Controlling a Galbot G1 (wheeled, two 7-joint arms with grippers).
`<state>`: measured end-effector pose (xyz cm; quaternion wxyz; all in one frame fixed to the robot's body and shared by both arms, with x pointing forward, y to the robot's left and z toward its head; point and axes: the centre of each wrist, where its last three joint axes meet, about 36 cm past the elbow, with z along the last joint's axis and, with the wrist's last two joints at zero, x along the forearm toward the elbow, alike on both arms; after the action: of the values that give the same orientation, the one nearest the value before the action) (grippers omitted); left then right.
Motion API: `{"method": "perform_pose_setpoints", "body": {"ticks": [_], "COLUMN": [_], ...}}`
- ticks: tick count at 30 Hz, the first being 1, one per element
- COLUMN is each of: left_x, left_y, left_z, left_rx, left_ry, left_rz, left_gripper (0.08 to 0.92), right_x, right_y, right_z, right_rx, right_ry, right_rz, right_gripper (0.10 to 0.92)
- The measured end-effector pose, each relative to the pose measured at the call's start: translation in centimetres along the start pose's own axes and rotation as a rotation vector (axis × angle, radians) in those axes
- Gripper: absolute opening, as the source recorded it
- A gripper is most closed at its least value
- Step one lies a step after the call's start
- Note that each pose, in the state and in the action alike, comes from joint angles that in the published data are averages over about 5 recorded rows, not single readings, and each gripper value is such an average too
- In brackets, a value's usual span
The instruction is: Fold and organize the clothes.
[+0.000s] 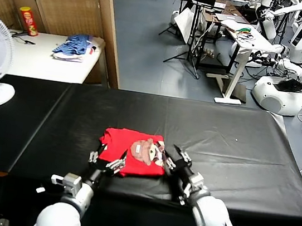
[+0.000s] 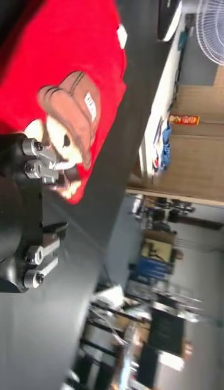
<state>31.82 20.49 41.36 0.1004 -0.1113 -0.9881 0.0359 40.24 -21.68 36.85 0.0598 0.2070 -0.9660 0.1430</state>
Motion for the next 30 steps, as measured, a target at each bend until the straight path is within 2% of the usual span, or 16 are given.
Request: {"method": "perform_pose_setpoints", "body": {"ticks": [3,6,15,23,30], "left_x": [0.5,1.3,5.2,10.6,13.0], "left_y": [0.4,0.5,1.2,1.8,1.7], "left_z": [0.6,1.0,0.9,1.6,0.3], "left_rx": [-0.017,-0.030,-0.060,-0.049,-0.010], "left_ry": [0.005,0.016,0.059,0.150,0.249], "left_rz": [-0.020,-0.049,-0.105,-0.116,-0.159], "left_gripper": [0.798,0.798,0.798,0.798,0.798], "right_x": [2.2,5.0,14.1,20.8,23.8], "right_y": [-0.1,0.4,3.1,6.7,7.7], "right_z": [-0.2,-0.5,-1.9,-4.7,-6.1], "right_rx": [0.018,0.000,-0.099,-0.241,-0.267], "right_ry": [-0.026,-0.037,0.027,0.168,0.305], "right_rz": [0.054,0.111,0.232,0.289,0.326], "right_gripper": [0.705,0.783,0.798,0.798,0.798]}}
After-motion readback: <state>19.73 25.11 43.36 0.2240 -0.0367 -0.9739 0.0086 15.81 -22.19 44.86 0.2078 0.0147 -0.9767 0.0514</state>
